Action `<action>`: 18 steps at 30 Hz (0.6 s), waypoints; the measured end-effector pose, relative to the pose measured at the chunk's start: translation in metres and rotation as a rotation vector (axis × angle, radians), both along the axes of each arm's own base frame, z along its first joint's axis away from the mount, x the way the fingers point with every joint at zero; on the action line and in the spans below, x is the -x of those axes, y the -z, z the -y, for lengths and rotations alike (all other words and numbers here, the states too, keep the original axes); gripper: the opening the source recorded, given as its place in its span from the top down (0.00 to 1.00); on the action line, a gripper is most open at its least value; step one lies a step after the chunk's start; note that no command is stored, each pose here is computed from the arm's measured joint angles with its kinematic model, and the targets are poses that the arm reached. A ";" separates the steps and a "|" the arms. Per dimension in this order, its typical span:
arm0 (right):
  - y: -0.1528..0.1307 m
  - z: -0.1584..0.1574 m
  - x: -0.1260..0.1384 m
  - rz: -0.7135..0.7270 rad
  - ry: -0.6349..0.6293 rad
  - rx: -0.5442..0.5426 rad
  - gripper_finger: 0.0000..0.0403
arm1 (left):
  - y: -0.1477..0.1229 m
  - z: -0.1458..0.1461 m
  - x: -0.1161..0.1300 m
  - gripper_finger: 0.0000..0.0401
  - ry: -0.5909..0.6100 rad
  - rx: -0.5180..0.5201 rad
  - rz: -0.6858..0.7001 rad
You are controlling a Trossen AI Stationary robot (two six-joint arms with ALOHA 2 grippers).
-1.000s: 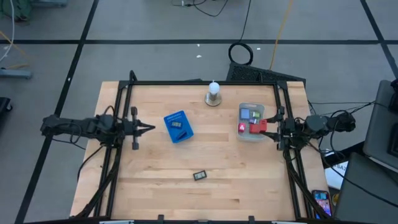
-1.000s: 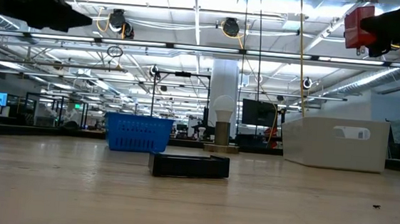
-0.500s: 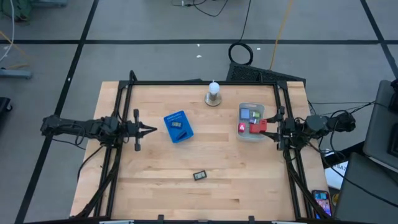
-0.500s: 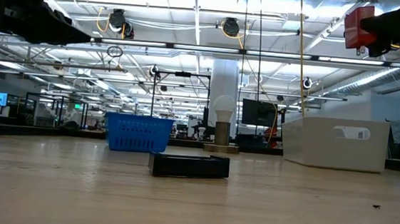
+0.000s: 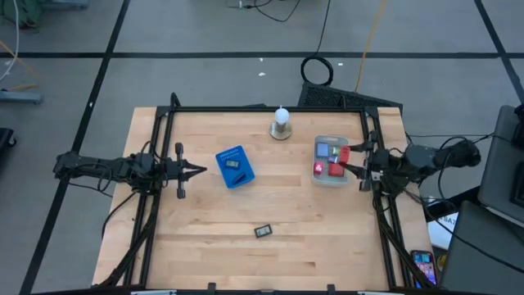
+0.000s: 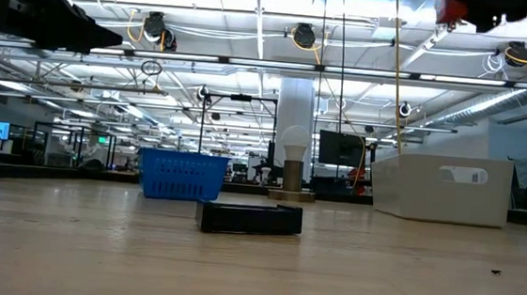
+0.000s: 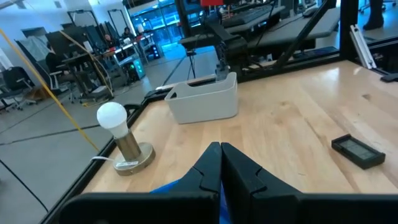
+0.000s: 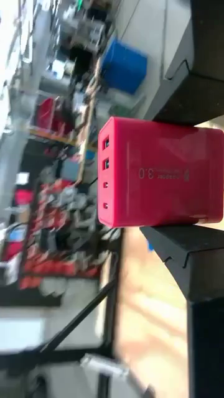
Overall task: Pick & Place Office items
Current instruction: Put the red charger adapter into the gray bin
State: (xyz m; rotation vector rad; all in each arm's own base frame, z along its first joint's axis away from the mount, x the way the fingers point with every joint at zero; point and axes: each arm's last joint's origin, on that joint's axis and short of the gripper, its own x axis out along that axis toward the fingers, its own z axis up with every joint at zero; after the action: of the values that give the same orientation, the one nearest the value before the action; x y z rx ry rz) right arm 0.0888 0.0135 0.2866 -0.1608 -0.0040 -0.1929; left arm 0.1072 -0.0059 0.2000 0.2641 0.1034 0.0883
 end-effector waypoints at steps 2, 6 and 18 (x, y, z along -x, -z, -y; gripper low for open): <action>-0.012 -0.001 -0.009 -0.068 0.050 0.018 0.50 | 0.000 0.000 0.000 0.97 0.000 0.001 0.000; -0.031 0.002 -0.028 -0.241 0.191 0.007 0.50 | 0.000 0.000 0.000 0.99 0.001 0.000 -0.001; -0.015 0.041 -0.073 -0.789 0.447 -0.169 0.50 | 0.005 0.000 0.000 0.99 0.010 0.017 -0.046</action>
State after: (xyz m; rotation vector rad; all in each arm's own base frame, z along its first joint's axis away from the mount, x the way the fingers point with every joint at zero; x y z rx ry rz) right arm 0.1623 -0.0272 0.3016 -0.0588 0.8370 -0.5632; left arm 0.1067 -0.0062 0.1954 0.2497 0.1485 0.0718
